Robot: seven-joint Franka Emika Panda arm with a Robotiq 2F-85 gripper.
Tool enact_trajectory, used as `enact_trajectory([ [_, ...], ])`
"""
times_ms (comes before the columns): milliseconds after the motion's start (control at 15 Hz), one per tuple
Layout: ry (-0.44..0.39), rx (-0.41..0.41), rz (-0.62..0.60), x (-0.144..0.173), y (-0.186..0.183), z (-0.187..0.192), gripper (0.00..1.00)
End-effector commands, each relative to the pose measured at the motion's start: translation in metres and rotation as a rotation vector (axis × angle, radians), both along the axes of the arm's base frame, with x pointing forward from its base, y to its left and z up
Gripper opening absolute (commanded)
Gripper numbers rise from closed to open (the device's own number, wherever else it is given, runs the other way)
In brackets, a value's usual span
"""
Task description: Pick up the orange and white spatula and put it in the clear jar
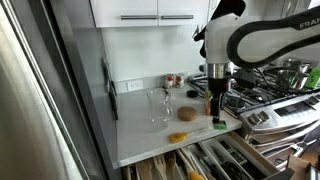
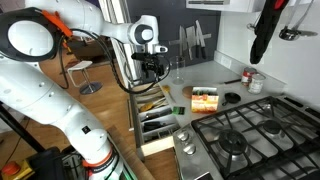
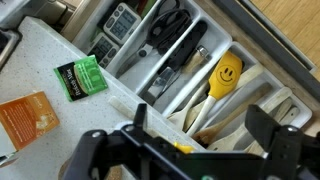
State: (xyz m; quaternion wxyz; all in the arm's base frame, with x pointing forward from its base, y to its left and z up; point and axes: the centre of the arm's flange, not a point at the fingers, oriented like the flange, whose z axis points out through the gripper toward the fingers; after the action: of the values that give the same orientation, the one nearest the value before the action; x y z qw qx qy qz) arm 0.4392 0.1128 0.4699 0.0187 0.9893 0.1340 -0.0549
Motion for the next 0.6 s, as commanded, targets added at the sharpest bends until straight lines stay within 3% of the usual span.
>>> enact_trajectory([
  [0,0.0,0.0,0.0,0.0,0.0,0.0,1.0],
  [133,0.037,-0.02,0.016,0.009,0.002,0.005,1.0],
  [200,0.111,-0.086,0.07,0.031,0.002,0.012,1.0],
  [533,0.24,-0.213,0.227,0.087,-0.01,0.022,1.0],
])
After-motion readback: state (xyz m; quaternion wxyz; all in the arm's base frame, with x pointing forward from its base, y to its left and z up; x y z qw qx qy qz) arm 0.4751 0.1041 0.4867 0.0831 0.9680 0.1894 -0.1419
